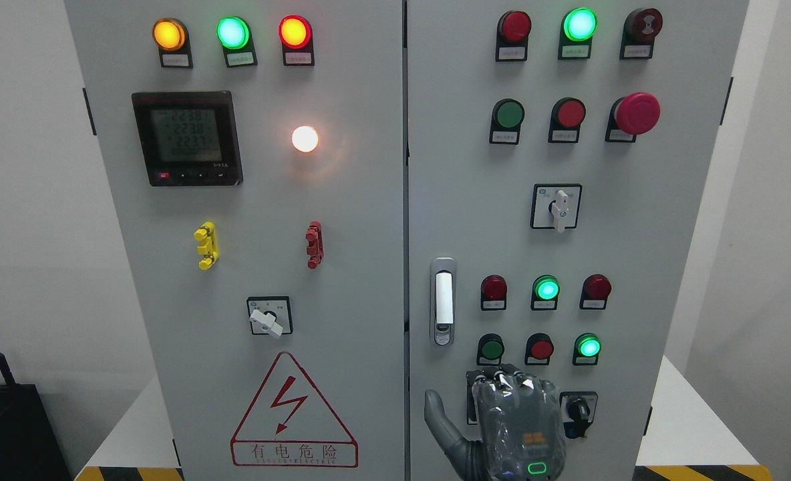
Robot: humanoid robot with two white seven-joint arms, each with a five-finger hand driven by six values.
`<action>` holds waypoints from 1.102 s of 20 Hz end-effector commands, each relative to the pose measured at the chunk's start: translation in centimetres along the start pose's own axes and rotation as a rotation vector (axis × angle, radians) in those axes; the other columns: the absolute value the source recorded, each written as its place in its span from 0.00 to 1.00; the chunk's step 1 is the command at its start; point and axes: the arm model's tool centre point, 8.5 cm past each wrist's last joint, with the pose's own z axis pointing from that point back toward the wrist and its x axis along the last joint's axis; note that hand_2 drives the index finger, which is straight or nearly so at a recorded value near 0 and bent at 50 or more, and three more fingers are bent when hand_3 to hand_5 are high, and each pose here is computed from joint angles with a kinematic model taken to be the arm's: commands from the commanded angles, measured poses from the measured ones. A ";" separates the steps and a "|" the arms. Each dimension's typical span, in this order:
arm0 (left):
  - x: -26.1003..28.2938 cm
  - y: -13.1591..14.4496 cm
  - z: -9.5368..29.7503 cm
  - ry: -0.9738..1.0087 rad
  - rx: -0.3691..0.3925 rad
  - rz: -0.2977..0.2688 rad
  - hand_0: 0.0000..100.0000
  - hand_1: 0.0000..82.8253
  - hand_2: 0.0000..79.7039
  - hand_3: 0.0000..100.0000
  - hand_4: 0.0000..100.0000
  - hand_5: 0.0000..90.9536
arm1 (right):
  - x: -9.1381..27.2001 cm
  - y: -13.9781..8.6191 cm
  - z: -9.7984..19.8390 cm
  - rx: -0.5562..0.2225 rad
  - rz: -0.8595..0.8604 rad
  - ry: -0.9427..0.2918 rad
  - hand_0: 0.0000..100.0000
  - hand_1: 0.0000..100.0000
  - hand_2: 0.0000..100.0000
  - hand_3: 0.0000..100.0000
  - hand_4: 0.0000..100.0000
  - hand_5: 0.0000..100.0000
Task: Release door handle
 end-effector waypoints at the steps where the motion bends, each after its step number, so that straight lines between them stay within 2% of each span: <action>1: -0.5 0.1 0.1 0.014 0.003 0.012 0.12 0.47 0.00 0.00 0.00 0.00 | 1.0 -0.4 -0.8 -0.020 0.004 -0.017 0.36 0.11 0.91 1.00 0.94 0.97; 8: -0.5 0.1 0.1 0.014 0.003 0.012 0.12 0.47 0.00 0.00 0.00 0.00 | 0.9 -0.8 -2.6 -0.012 0.004 -0.013 0.37 0.11 0.91 1.00 0.94 0.97; 22: -0.6 0.1 0.1 0.015 0.003 0.013 0.12 0.47 0.00 0.00 0.00 0.00 | -0.1 -0.9 -4.1 -0.001 0.009 0.013 0.38 0.10 0.91 1.00 0.94 0.97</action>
